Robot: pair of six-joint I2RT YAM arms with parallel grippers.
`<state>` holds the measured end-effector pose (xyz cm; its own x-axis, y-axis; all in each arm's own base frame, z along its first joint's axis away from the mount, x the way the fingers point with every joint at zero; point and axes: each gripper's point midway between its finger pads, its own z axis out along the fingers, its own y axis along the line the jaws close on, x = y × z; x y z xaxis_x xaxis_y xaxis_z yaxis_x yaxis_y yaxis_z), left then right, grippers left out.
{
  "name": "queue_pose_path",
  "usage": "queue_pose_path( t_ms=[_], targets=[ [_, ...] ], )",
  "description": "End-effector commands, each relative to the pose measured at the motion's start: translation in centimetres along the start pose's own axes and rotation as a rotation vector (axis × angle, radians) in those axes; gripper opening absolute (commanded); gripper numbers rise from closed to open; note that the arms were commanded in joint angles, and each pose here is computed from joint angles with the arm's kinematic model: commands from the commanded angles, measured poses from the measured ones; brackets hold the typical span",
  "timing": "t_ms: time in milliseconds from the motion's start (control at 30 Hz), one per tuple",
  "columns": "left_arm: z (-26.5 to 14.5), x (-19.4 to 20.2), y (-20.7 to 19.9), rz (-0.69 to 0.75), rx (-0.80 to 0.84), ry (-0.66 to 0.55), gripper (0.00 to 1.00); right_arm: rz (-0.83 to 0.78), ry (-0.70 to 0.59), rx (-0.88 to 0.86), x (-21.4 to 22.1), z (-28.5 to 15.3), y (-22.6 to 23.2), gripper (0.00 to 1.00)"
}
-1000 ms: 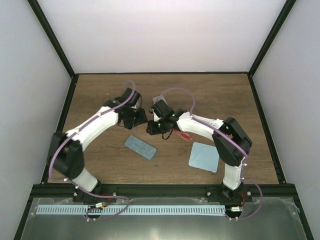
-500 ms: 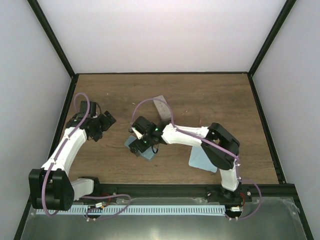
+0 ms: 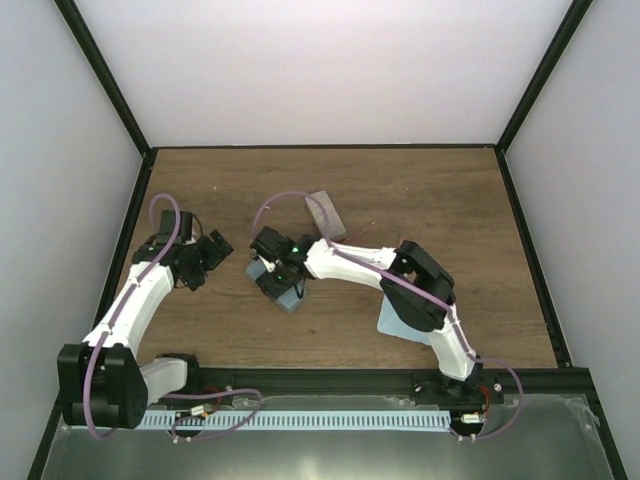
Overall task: Organize the sunglasses
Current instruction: Move the sunglasses case at the center of the board.
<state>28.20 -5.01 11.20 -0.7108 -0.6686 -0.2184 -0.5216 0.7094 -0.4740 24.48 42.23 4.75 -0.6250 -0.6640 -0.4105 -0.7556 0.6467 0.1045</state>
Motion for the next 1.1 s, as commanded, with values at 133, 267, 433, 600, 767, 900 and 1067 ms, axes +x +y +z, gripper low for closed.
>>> queue_pose_path(
  t_ms=[133,267,433,600,767,900,1067],
  targets=[
    [-1.1,-0.4,1.5,0.010,-0.066,-0.052,1.00,0.255,-0.068,0.129,-8.7,-0.1,-1.4,0.41],
    [-1.7,-0.1,1.9,0.011,-0.073,-0.057,1.00,0.457,-0.121,0.102,-12.2,0.6,-3.4,0.42],
    [-2.1,0.4,2.2,0.037,-0.082,-0.041,1.00,0.673,-0.148,0.046,-12.8,3.0,-6.6,0.52],
    [-2.3,0.3,2.1,0.064,-0.091,-0.037,1.00,0.643,-0.292,0.084,-15.7,-1.7,-8.1,0.93],
    [-1.7,-0.2,1.0,0.068,-0.053,-0.035,1.00,0.574,-0.385,0.230,-14.8,-7.0,-11.6,1.00],
    [-1.3,-0.2,0.6,0.051,-0.027,-0.033,1.00,0.550,-0.356,0.320,-11.7,-8.2,-16.5,1.00],
    [-1.1,0.0,0.6,0.031,-0.005,-0.038,1.00,0.498,-0.257,0.347,-8.7,-6.3,-22.5,1.00]
  ],
)
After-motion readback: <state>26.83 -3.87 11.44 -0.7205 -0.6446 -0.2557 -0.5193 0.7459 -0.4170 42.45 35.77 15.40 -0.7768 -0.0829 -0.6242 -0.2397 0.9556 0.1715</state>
